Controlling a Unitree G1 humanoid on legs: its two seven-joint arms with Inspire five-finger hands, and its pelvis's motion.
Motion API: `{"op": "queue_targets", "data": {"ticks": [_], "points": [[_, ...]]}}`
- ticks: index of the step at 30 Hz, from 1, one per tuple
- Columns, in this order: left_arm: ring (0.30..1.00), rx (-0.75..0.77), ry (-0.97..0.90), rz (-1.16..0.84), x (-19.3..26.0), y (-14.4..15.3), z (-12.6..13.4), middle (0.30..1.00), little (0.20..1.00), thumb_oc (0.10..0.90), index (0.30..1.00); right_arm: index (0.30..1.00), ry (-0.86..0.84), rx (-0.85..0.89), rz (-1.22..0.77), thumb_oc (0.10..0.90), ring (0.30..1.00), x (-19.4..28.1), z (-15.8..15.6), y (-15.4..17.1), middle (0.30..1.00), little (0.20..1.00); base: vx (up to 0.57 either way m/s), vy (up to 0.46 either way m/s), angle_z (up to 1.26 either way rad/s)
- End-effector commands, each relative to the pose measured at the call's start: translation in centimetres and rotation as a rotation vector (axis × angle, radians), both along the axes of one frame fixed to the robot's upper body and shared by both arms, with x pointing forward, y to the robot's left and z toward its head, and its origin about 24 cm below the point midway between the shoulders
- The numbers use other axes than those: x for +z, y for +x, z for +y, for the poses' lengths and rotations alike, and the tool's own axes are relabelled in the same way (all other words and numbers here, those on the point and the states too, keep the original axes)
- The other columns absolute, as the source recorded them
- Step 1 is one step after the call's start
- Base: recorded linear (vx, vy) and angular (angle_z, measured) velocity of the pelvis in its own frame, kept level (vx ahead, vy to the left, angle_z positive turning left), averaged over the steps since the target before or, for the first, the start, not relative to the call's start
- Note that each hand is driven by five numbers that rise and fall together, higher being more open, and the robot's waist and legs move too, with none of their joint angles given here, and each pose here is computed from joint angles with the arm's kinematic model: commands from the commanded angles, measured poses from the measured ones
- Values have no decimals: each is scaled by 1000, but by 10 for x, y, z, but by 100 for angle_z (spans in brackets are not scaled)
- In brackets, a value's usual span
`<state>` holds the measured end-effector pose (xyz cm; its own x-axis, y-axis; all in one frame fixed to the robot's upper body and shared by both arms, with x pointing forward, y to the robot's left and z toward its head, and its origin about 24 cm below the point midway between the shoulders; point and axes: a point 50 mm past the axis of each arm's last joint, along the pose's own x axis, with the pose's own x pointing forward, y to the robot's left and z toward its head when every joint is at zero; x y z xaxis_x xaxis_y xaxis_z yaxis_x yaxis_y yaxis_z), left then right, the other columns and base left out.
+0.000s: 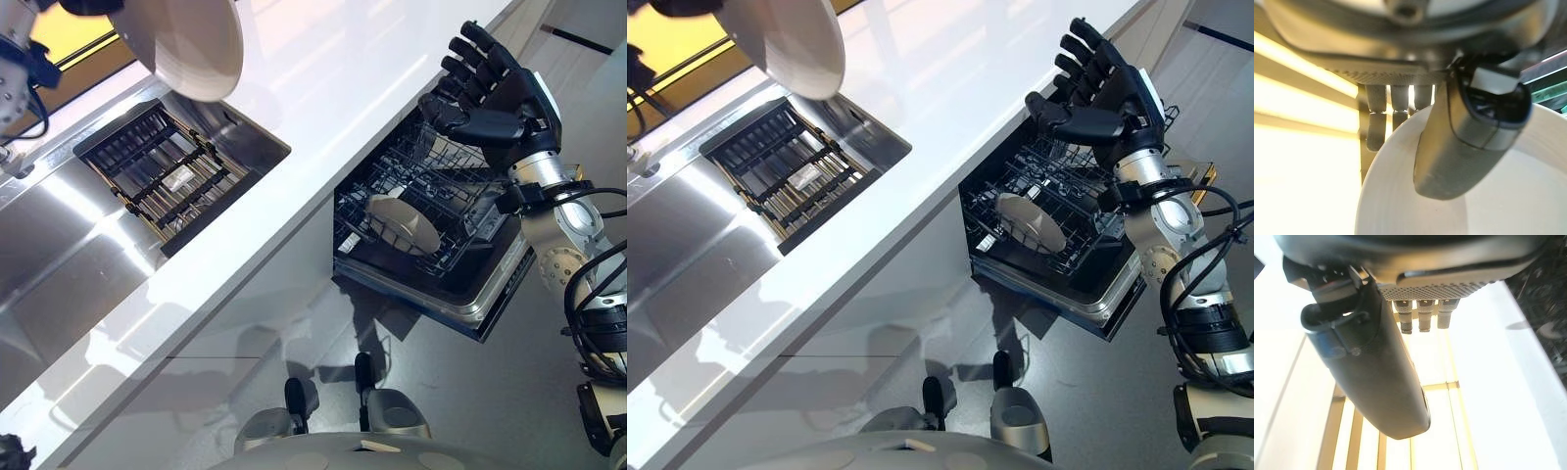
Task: Pick up plates and place into dishwasher.
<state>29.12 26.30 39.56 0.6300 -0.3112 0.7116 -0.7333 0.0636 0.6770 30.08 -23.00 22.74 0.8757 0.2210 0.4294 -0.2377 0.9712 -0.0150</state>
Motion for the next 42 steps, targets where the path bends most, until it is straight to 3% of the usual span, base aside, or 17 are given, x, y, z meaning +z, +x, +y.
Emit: {"op": "queue_targets", "data": {"ticks": [1,14,26,42], "points": [[300,55,-89,-227,38,-27,21,300,200,100,300,900,21,71,-201,800,900,46,-4,-18,900,900,0,0,0],[300,-261,-232,-294,42,-30,-29,300,200,100,300,900,99,265,-105,800,900,42,28,-13,900,900,-10,-2,0],[300,-338,-218,-238,33,-14,-60,300,200,100,300,900,116,346,-68,800,900,46,53,-6,900,900,-22,-2,-4],[300,-361,-259,-125,3,16,-76,300,200,100,300,900,205,329,-50,800,900,38,53,3,900,900,-3,3,-3]]}}
